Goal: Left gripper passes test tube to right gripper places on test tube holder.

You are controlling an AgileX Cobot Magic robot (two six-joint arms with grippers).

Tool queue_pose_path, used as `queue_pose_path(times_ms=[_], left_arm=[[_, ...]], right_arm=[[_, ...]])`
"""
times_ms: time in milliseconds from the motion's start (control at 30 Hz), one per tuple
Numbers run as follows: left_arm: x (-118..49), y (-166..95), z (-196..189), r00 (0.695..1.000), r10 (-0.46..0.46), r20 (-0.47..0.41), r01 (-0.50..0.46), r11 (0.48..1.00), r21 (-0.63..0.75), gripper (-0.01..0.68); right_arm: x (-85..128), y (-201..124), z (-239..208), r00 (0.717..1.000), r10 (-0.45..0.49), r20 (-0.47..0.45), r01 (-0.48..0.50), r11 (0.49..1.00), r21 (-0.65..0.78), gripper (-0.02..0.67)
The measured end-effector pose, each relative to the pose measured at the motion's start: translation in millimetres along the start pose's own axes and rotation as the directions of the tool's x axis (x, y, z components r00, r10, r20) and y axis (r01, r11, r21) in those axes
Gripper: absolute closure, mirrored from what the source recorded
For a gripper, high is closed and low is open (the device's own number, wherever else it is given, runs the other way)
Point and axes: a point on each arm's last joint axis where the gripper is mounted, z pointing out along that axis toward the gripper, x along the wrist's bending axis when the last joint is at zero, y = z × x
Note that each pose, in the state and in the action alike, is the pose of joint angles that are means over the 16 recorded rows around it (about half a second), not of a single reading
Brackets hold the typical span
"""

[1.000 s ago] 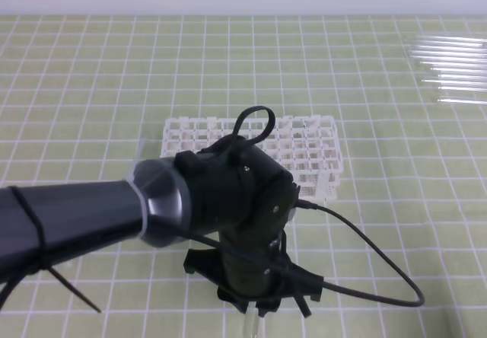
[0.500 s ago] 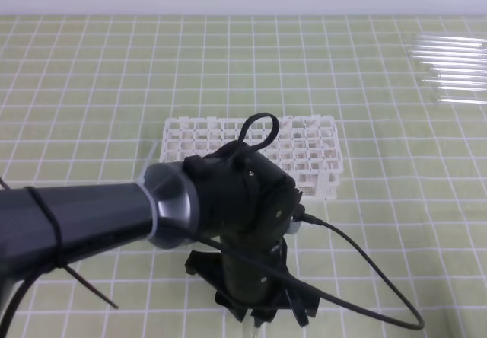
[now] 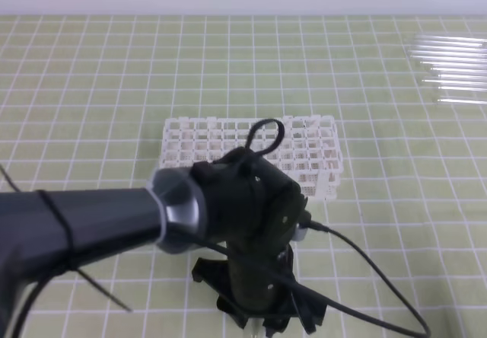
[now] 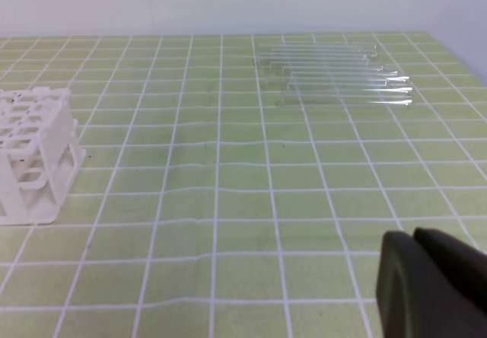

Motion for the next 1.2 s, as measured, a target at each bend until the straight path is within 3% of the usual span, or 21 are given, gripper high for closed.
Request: queue_pose_path(times_ms=[267,767,1033,1200], left_arm=[[-0.8,0.8,10.6,1.000,-0.021,-0.015,0.021,0.999,0.030,0.419],[0.0,0.3,4.2,0.999,-0.037,-0.018,0.038,0.999,0.007,0.631],[1.8,-5.4,-28.6,1.000,-0.002,0.000,0.002,0.994,-0.106,0.675],[1.7,-16.3,-53.7,0.998,0.058,0.010,-0.054,0.969,-0.242,0.663]], right_arm=[[0.0,0.0,0.0,1.000,0.000,0.000,0.000,1.000,0.000,0.666],[0.0,0.0,0.0,1.000,0.000,0.000,0.000,1.000,0.000,0.666],[0.0,0.0,0.0,1.000,0.000,0.000,0.000,1.000,0.000,0.666],[0.0,0.0,0.0,1.000,0.000,0.000,0.000,1.000,0.000,0.666]])
